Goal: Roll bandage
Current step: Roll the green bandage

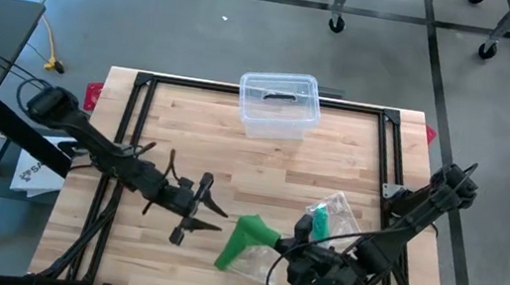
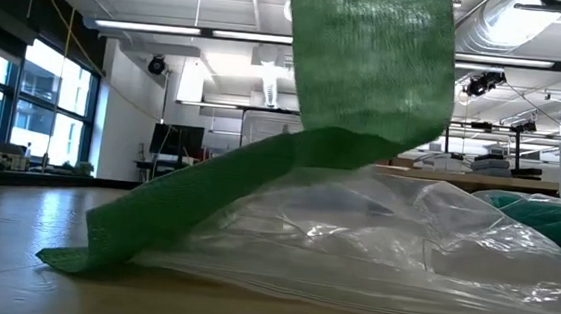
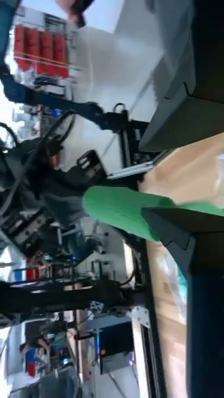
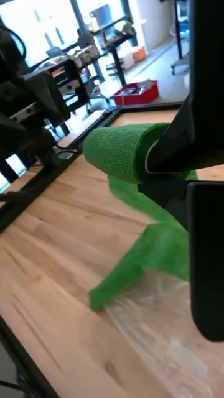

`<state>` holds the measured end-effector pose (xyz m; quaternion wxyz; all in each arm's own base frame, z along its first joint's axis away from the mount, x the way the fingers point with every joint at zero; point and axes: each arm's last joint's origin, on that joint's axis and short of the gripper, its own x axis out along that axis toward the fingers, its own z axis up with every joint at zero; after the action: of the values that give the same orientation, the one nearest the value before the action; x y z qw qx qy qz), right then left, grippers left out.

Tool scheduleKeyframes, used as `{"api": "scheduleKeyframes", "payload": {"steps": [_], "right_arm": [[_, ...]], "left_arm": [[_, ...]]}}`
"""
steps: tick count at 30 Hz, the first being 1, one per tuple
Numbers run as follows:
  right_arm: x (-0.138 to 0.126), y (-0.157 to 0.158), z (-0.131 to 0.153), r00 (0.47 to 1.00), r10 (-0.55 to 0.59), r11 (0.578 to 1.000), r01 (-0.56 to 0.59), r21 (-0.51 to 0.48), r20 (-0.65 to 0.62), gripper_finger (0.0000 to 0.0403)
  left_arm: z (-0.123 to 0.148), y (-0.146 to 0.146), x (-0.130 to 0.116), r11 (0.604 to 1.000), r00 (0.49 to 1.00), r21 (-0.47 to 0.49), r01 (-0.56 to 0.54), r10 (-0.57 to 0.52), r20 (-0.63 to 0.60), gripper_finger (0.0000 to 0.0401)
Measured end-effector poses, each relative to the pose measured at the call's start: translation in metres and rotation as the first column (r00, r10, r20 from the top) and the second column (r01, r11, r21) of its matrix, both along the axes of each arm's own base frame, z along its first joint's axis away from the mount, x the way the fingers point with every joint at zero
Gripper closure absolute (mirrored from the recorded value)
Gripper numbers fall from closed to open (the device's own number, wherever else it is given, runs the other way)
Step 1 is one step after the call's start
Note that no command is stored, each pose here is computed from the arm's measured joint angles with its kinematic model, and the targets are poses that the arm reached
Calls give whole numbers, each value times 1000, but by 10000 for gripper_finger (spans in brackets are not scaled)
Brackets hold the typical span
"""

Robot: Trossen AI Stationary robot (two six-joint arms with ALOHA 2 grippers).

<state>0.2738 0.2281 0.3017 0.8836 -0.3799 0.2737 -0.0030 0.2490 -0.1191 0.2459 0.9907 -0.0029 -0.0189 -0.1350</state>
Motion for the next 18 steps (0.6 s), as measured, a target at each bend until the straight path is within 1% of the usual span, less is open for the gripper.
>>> {"api": "scheduleKeyframes", "payload": {"steps": [1, 3, 6, 8, 11, 13, 18], "right_arm": [[1, 0, 0, 1000, -7, 1000, 7, 10, 5, 402], [2, 1, 1, 1000, -11, 1000, 11, 22, 21, 402], [4, 2, 5, 997, -17, 1000, 16, 12, 70, 402], [5, 3, 7, 996, -16, 1000, 16, 0, 92, 402], [5, 4, 7, 996, -14, 1000, 15, 0, 91, 402], [5, 3, 7, 996, -13, 1000, 13, -4, 89, 402], [4, 3, 7, 997, -8, 1000, 9, -18, 81, 402]], "left_arm": [[-1, -2, 0, 1000, 1000, -19, -6, 6, 3, 250], [-4, -4, 2, 995, 999, -91, -28, 25, -25, 250], [-13, -3, 6, 970, 993, -232, -66, 42, -106, 250], [-18, -3, 9, 956, 990, -283, -78, 40, -135, 250], [-19, -5, 12, 943, 994, -328, -58, 23, -108, 249], [-17, -6, 13, 931, 998, -363, -38, 15, -65, 244], [-11, -1, 18, 870, 1000, -493, -13, 22, 13, 221]]}}
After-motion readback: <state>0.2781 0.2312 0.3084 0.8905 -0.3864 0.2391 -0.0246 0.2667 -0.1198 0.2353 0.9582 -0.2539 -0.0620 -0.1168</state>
